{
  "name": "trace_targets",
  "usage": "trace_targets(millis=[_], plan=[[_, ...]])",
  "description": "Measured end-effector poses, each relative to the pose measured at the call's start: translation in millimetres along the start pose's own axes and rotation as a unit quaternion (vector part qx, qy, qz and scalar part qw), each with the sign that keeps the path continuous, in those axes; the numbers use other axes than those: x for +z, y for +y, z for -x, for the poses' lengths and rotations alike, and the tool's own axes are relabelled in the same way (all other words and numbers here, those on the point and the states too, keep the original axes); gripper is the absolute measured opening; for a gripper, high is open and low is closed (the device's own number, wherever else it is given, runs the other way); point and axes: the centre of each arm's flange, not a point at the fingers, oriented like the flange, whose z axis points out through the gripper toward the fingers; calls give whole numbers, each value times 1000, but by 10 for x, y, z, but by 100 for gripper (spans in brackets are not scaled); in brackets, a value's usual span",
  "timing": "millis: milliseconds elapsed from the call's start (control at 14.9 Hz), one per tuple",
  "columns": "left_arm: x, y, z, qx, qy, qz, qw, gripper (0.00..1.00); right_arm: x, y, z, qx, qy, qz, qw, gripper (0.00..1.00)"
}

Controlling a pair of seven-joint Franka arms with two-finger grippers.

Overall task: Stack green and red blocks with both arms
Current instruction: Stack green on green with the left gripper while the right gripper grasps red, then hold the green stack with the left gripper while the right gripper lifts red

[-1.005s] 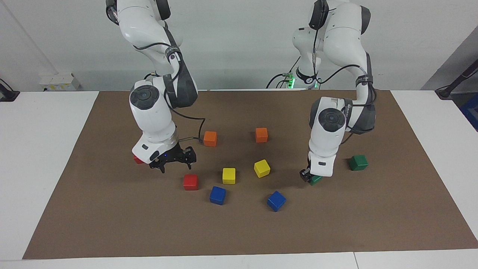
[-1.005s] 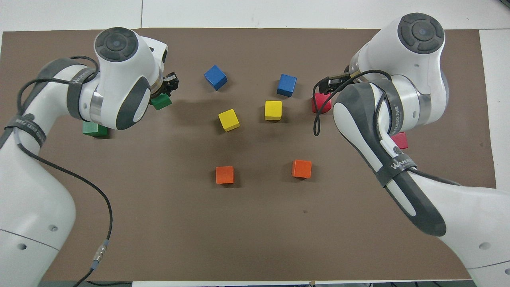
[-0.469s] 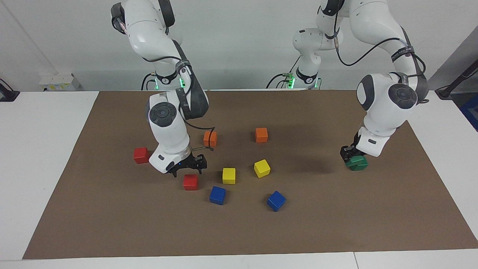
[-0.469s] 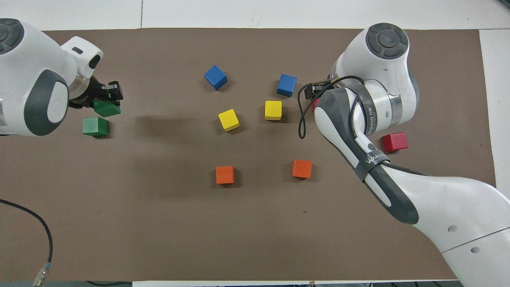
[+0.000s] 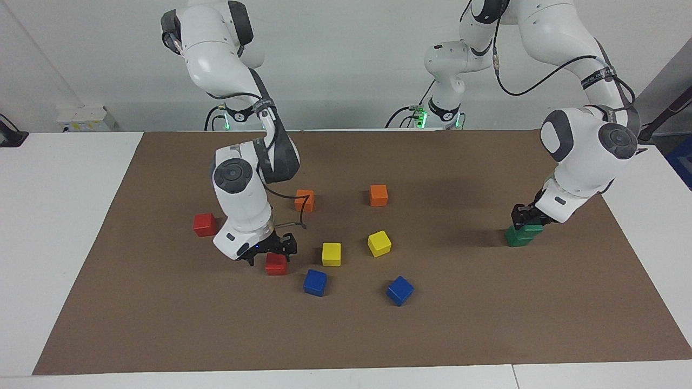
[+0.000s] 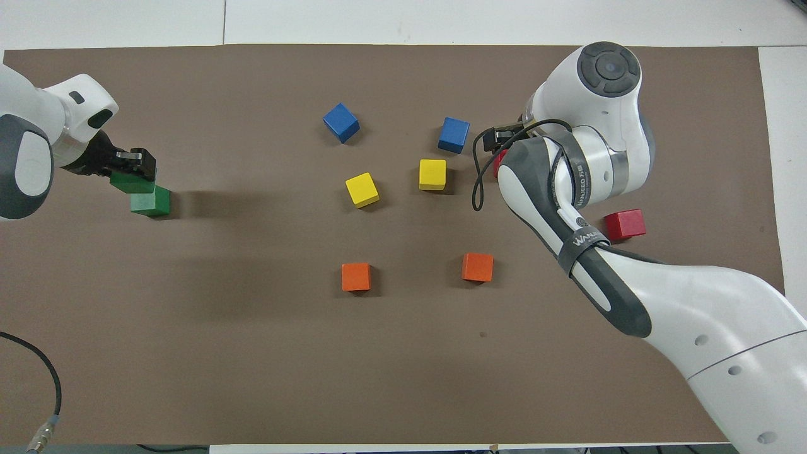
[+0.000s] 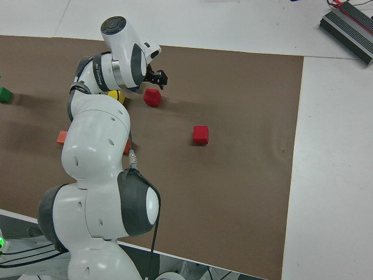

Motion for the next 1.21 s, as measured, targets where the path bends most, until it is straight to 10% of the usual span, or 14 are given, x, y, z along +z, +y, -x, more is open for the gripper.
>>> trace_targets(millis=[1206], plan=[[297,-363,196,-25,11,16,999,55,308,-85,55,42,-12,4,999,100]])
